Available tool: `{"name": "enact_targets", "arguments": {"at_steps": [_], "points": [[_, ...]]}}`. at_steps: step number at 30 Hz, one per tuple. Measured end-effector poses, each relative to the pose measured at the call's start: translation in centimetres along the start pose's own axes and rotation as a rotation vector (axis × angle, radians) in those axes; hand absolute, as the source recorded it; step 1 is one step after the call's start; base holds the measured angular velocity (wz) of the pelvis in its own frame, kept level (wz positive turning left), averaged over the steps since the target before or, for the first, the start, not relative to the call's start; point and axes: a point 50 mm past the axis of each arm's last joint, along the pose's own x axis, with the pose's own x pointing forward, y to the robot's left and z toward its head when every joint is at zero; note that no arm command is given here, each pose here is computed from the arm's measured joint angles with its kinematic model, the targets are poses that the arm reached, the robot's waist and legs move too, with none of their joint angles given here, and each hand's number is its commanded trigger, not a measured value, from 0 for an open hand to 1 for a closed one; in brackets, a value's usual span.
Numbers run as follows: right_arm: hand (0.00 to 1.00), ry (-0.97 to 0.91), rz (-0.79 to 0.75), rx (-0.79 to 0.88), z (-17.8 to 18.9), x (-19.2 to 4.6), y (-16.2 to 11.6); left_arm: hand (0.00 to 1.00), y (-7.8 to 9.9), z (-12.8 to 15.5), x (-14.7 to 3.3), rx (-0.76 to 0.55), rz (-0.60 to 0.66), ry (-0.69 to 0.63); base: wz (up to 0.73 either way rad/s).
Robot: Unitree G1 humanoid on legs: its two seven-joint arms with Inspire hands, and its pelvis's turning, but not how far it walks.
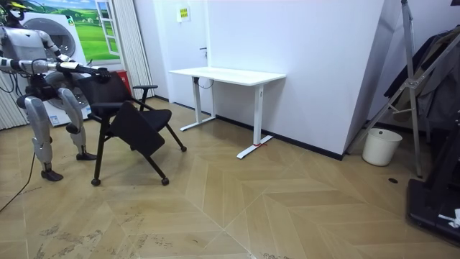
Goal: Push chair
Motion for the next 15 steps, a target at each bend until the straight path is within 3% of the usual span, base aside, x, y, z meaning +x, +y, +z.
{"name": "enact_targets", "arguments": {"at_steps": [15], "points": [[0.0,0.083,0.131,-0.099,-1.8,1.1,2.7,1.0,0.0,1.5,0.6,0.001,-0.014,-0.043,0.05]]}}
